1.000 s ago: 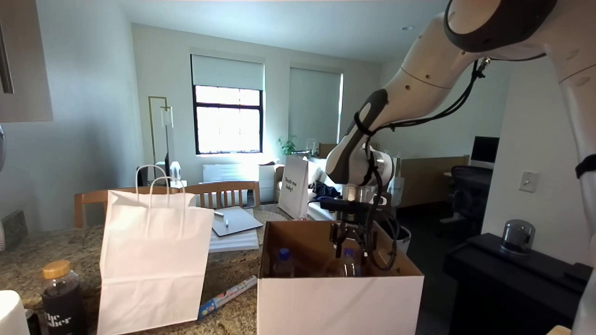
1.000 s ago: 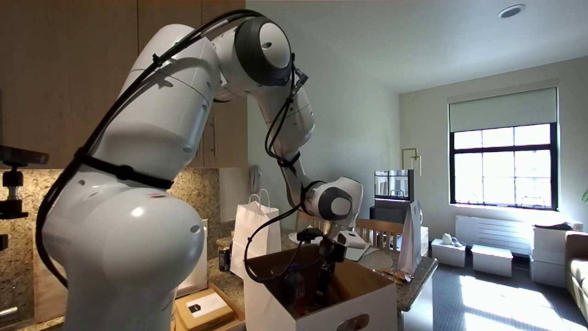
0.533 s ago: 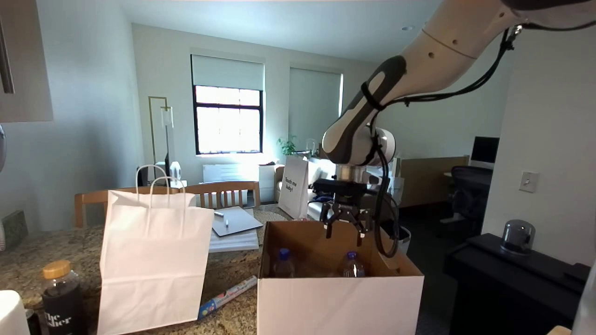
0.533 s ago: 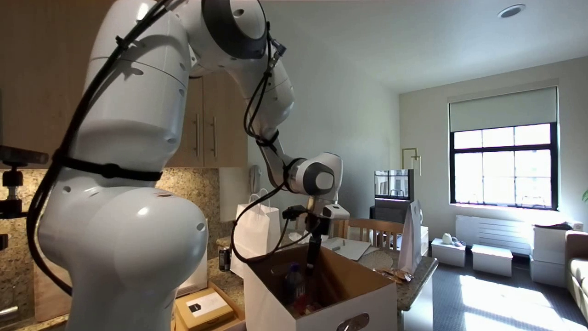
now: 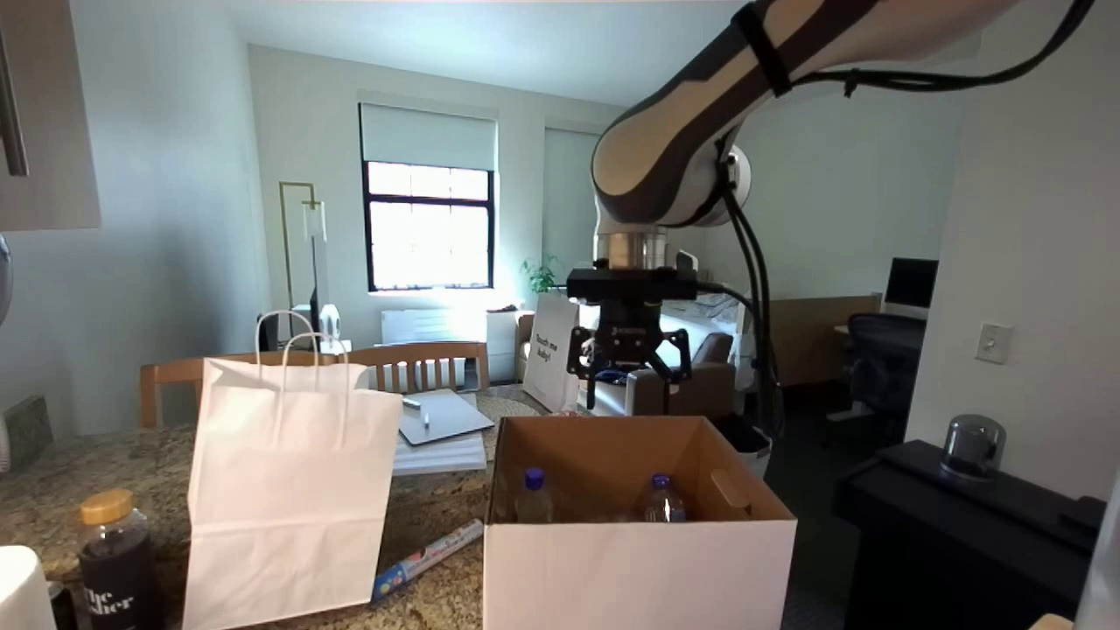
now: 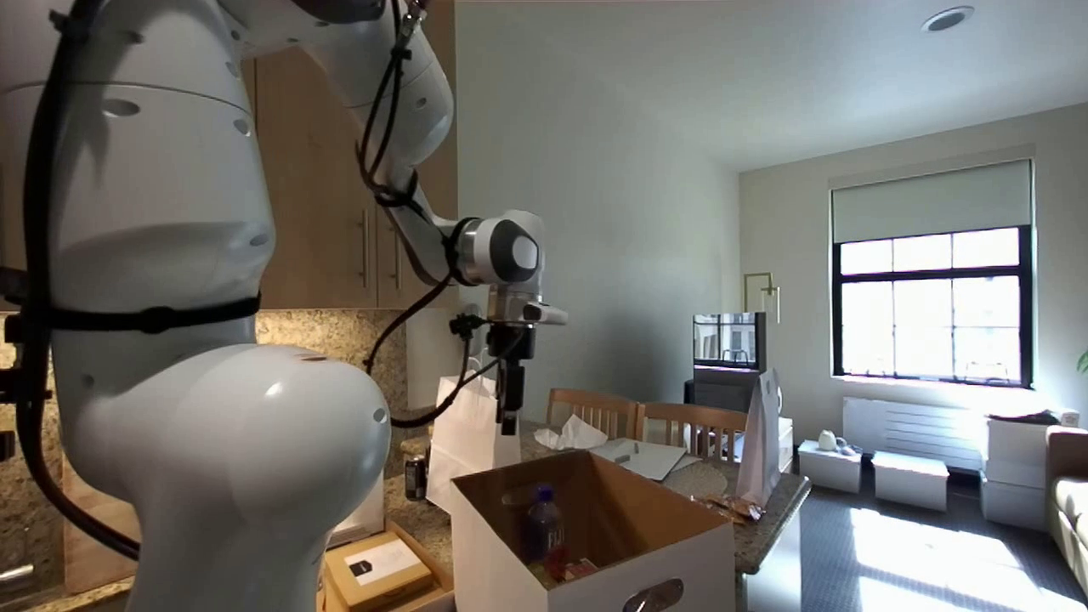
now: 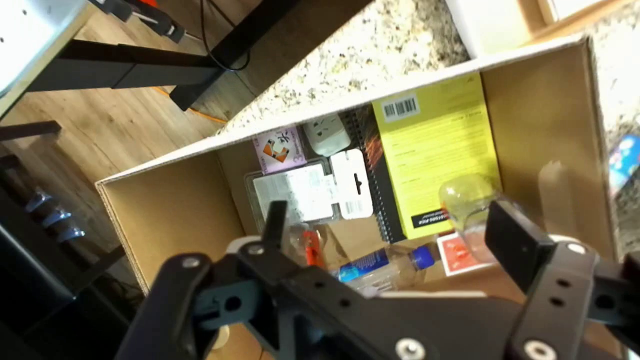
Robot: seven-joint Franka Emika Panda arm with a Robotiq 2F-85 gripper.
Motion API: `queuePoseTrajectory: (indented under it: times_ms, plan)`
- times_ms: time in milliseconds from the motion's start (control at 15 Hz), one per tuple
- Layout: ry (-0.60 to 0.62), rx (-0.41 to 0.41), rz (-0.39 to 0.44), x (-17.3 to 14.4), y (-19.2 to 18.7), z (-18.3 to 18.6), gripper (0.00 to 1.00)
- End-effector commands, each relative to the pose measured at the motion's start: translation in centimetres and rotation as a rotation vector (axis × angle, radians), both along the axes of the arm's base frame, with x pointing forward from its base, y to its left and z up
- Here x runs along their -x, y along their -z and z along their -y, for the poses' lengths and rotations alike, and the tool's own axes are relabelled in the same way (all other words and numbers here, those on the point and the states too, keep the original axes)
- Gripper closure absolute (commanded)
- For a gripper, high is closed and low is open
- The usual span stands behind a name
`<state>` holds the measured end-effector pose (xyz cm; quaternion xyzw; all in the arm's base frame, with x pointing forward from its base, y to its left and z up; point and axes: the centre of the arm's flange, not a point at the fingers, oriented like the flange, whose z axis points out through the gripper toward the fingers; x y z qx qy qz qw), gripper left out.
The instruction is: Pick up the bottles from the counter and put them in the box
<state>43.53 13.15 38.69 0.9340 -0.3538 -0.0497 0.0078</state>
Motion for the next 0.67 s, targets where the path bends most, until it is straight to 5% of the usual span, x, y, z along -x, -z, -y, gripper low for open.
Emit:
queuePoseTrajectory:
  times_ms: [0, 267, 333, 600]
  plan:
    - [-0.197, 0.032, -0.03, 4.9, -2.4, -5.6, 0.0]
    - [-0.414, 0.086, -0.065, 9.1, -2.6, -10.4, 0.0]
    - [-0.321, 0.071, -0.052, 7.4, -2.3, -10.4, 0.0]
    - [-0.386, 0.079, -0.062, 8.5, -2.4, -11.5, 0.0]
